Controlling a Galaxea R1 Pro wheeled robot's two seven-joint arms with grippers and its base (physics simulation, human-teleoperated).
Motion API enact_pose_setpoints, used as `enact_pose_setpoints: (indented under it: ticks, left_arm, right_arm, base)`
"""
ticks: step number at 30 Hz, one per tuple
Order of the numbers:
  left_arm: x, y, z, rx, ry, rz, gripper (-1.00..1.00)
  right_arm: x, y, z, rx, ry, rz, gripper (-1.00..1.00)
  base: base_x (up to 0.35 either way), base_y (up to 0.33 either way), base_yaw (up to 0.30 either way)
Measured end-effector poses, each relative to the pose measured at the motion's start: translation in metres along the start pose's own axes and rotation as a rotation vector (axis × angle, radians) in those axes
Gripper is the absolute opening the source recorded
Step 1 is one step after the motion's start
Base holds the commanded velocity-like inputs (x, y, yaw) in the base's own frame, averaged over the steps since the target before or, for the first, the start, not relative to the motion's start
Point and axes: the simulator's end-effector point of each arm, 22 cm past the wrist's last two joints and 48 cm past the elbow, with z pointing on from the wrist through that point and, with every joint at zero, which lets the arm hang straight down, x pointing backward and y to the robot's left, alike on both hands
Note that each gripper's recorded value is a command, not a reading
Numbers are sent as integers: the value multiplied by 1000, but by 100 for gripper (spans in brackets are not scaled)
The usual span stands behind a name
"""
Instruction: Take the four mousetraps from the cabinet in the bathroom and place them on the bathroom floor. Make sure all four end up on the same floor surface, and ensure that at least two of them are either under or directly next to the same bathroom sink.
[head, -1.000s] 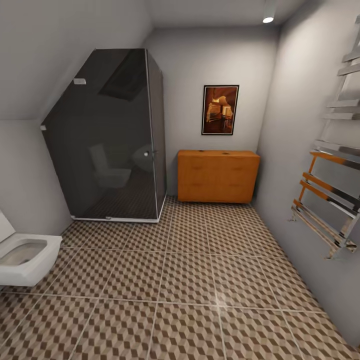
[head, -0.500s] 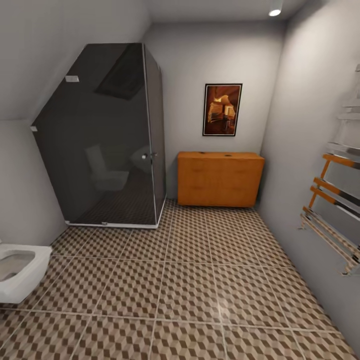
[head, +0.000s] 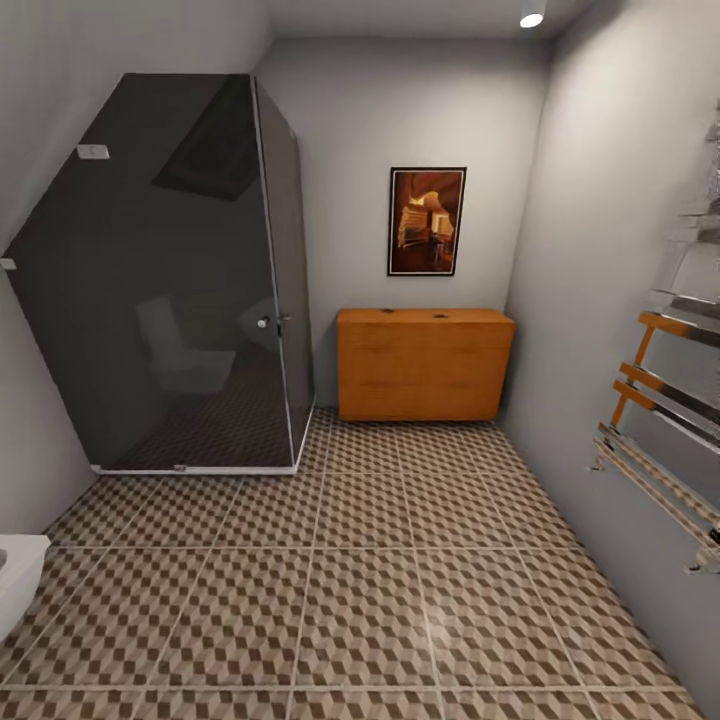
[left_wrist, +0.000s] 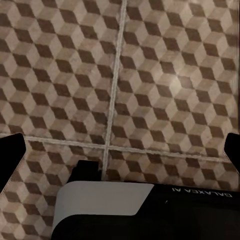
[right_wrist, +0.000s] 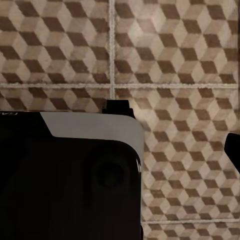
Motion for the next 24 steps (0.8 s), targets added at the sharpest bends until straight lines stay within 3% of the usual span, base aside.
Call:
enact_pose_setpoints:
  ticks: [14, 24]
  left_arm:
    - [-4, -1, -1, 1, -11, 0, 100]
    - [-5, -1, -2, 1, -13, 0, 100]
  right_arm:
    - [-3, 0, -1, 0, -8, 0, 100]
    - [-3, 0, -1, 0, -6, 0, 100]
  base:
    - [323, 0, -207]
    - [323, 0, -52]
